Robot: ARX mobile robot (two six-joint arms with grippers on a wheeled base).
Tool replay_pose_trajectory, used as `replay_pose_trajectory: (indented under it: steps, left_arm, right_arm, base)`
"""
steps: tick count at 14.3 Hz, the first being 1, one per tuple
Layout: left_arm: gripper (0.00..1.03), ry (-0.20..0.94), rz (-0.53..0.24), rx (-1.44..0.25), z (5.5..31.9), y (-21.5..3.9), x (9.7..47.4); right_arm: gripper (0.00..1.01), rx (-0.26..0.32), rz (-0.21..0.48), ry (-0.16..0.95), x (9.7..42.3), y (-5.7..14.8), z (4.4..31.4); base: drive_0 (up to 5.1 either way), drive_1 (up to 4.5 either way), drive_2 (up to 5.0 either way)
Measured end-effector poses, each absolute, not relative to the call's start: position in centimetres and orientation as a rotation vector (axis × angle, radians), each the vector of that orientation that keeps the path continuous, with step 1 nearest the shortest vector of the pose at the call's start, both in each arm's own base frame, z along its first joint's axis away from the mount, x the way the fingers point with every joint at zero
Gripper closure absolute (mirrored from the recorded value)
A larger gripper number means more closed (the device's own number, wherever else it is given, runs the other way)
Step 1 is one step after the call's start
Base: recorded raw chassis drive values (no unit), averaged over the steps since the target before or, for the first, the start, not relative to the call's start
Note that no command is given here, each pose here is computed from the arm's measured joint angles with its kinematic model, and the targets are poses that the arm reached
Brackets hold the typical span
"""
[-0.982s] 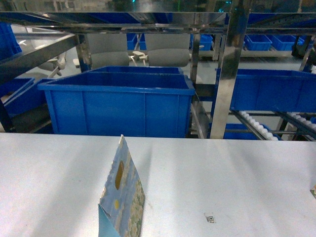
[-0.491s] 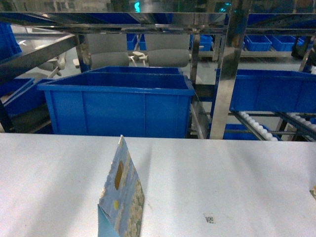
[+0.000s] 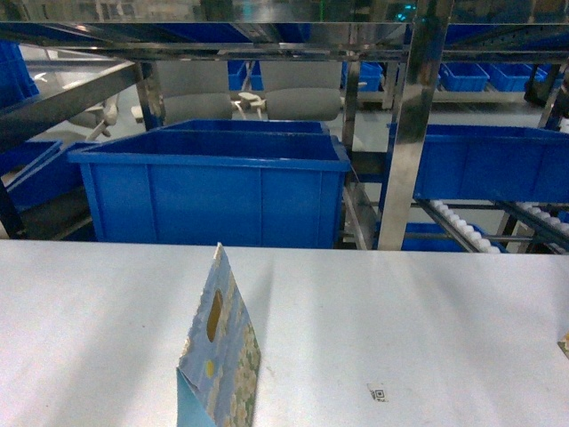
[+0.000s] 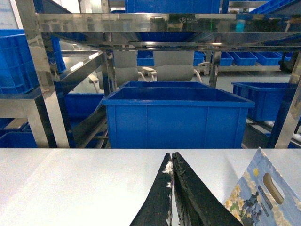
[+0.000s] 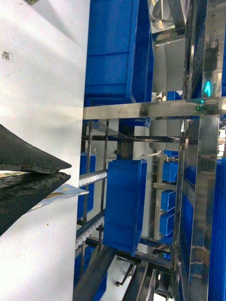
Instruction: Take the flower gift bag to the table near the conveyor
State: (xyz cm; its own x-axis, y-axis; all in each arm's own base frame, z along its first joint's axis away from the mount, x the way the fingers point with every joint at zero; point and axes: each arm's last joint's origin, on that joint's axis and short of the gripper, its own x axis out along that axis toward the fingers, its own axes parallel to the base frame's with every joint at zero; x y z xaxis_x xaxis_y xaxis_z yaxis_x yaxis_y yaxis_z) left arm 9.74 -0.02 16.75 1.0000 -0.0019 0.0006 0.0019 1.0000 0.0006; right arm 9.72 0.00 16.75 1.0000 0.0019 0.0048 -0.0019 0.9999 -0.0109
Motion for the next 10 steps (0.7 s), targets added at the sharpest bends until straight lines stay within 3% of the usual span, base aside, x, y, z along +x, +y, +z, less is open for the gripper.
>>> replay_pose_trajectory:
  steps: [2,3,5,10]
  left_arm:
    - [1.01,-0.001,-0.002,0.001,16.76,-0.02,9.74]
    - [0.99,-0.001,-0.002,0.001,16.76,-0.02,9.74]
    - [0.70,-0.001,-0.002,0.000,16.76,-0.02,9.74]
    - [0.21,-0.001,-0.002,0.001,16.76,-0.02,9.74]
  right_arm:
    - [0.99,-0.011,0.002,-0.004,9.72,0.00,16.74]
    - [0.89,-0.011,0.002,-0.004,9.72,0.00,16.74]
    - [0.59,-0.011,0.002,-0.004,9.72,0.00,16.74]
    - [0.10,-0.011,0.002,-0.005,9.71,0.00,16.75]
  base:
    - [0.0,0.00,0.0]
    - [0.0,0.00,0.0]
    - [0.0,0.00,0.0]
    - [0.0,0.00,0.0]
